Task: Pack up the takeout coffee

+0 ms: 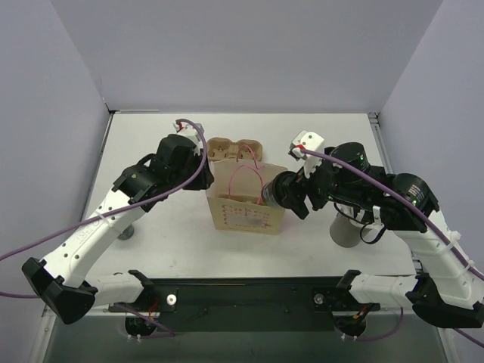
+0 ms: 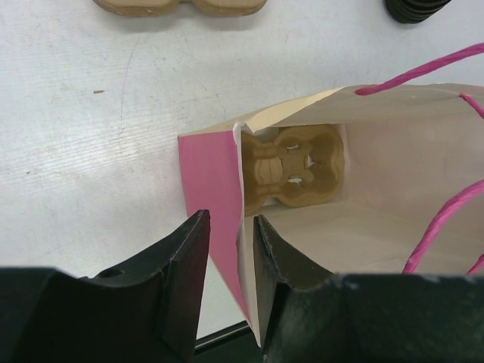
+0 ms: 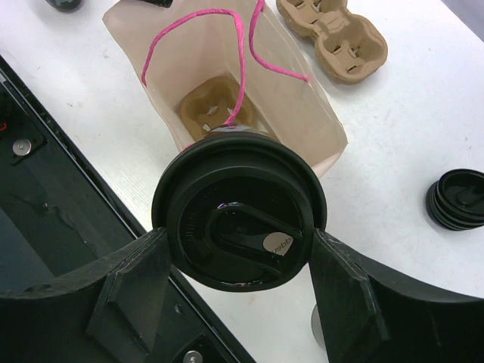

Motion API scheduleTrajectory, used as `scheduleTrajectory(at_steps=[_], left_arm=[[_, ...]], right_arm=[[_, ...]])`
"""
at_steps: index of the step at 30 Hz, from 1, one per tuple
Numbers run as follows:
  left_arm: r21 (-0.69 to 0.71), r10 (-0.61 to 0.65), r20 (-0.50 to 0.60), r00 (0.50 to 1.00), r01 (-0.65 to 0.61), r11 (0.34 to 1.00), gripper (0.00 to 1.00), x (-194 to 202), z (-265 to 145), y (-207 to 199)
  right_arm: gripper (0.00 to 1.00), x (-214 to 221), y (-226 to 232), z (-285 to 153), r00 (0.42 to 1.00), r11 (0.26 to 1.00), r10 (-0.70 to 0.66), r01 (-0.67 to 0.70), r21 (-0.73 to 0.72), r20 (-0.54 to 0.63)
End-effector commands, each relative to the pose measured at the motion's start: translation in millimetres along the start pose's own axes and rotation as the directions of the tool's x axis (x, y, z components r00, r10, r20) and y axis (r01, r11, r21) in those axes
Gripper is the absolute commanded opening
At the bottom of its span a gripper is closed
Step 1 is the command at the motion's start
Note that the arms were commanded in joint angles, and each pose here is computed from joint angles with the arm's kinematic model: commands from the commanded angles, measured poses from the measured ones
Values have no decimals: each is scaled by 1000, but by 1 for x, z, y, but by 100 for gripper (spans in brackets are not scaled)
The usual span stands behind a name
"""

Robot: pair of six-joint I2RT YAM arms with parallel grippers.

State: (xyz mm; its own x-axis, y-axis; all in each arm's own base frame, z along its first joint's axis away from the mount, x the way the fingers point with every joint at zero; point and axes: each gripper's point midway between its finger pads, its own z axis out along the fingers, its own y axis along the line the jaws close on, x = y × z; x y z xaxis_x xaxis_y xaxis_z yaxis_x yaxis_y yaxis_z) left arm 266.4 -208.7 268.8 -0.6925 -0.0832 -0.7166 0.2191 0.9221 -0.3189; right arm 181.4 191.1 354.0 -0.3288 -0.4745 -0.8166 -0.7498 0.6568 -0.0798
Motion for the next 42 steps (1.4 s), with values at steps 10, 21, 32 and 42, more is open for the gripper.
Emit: scheduleTrajectory(at_steps=[10,21,32,42], left_arm=[[163,51,174,983,-79,983,0,-35,-3,-26],[357,49,416,908,-213,909,0,-48,-20,-53],[358,102,466,879,-293,887,0,-49,-22,-53],[424,70,458,886,-287,859,0,-30,-24,-56]], right_arm=[[46,-18,-23,-8,995,990,-90,84,110,45],[45,-19,-23,13,981,976,-195,195,92,-9],[44,-3,-39,7,964,949,-259,265,172,-57],[44,38,-12,40,931,924,-350,361,130,-102]])
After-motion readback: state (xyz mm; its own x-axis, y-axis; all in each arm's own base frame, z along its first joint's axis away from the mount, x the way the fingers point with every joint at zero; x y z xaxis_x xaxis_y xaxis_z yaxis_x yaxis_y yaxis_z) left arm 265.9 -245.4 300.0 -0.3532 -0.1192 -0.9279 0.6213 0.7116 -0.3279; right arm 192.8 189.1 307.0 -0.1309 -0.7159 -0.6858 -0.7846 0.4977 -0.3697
